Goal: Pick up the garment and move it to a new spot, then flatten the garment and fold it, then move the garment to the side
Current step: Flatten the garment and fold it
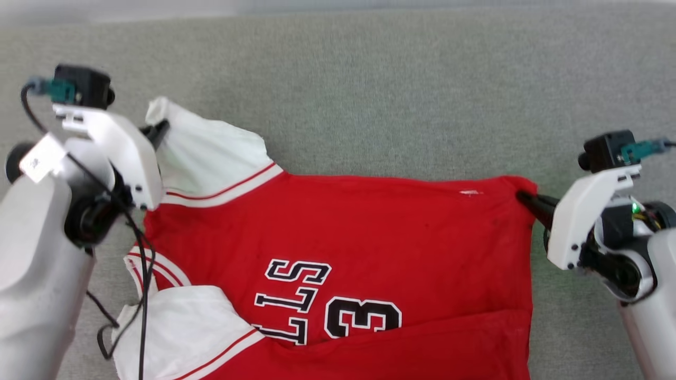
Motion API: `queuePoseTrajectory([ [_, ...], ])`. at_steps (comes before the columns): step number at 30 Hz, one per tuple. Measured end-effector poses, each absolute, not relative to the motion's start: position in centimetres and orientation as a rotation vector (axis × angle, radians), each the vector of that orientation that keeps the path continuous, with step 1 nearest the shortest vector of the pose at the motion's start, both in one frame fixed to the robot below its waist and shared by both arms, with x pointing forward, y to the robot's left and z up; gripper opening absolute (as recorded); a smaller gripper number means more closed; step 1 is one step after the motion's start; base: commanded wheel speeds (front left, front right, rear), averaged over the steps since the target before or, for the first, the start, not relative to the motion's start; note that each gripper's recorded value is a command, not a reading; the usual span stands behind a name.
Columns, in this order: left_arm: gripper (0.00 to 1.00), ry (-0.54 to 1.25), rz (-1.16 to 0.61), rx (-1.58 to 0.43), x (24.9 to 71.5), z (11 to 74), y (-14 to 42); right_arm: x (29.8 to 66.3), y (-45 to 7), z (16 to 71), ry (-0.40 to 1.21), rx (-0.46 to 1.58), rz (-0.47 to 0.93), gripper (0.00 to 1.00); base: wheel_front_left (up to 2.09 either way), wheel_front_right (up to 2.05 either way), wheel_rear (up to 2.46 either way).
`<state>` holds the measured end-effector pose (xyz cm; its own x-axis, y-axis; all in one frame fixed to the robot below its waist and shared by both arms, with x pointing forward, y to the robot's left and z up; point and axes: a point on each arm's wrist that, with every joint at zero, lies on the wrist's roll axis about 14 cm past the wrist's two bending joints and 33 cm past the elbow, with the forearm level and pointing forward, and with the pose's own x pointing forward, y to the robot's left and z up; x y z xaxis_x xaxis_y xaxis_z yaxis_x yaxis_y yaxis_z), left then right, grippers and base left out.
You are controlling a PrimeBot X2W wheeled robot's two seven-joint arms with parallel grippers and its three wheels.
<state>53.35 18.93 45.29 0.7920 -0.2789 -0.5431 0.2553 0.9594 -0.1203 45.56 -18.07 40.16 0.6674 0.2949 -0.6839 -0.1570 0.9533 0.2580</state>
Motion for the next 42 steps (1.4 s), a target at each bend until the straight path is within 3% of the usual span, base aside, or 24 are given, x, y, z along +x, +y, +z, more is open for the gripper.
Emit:
queuePoseTrajectory([
  [9,0.0,0.517,-0.183,-0.134,48.6,46.4,22.0,42.2,-17.8,41.8,0.747,0.245,0.245,0.0,0.0,0.0,0.0],
  [14,0.0,0.5,-0.108,-0.189,43.5,45.6,23.7,38.8,-17.0,41.7,0.735,0.302,0.238,0.0,0.0,0.0,0.0],
  [28,0.0,0.616,0.014,-0.388,32.7,40.4,23.5,31.8,-16.3,38.6,0.783,0.434,0.155,0.0,0.0,0.0,0.0],
  [29,0.0,0.628,0.016,-0.397,32.3,40.0,23.3,31.5,-16.3,38.3,0.791,0.441,0.147,0.11,0.0,0.0,0.0],
  [30,0.0,0.641,0.016,-0.403,32.0,39.6,23.1,31.2,-16.3,38.1,0.798,0.441,0.144,0.39,0.0,0.0,0.0],
  [31,0.0,0.65,0.017,-0.413,31.8,39.2,22.9,30.9,-16.2,37.9,0.801,0.448,0.139,0.82,0.0,0.0,0.0],
  [32,0.0,0.659,0.019,-0.43,31.6,38.7,22.5,30.6,-15.9,37.6,0.806,0.457,0.138,1.0,0.0,0.0,0.0],
  [33,0.27,0.659,0.019,-0.43,31.6,38.7,22.5,30.6,-15.9,37.6,0.806,0.457,0.138,1.0,0.0,0.0,0.0],
  [35,1.0,0.674,0.01,-0.473,31.5,38.1,21.5,30.8,-15.7,37.9,0.774,0.463,0.137,1.0,0.0,0.0,0.0],
  [42,1.0,0.576,0.008,-0.449,33.6,39.9,22.1,32.5,-16.2,40.3,0.666,0.441,0.148,1.0,0.0,0.0,0.0],
])
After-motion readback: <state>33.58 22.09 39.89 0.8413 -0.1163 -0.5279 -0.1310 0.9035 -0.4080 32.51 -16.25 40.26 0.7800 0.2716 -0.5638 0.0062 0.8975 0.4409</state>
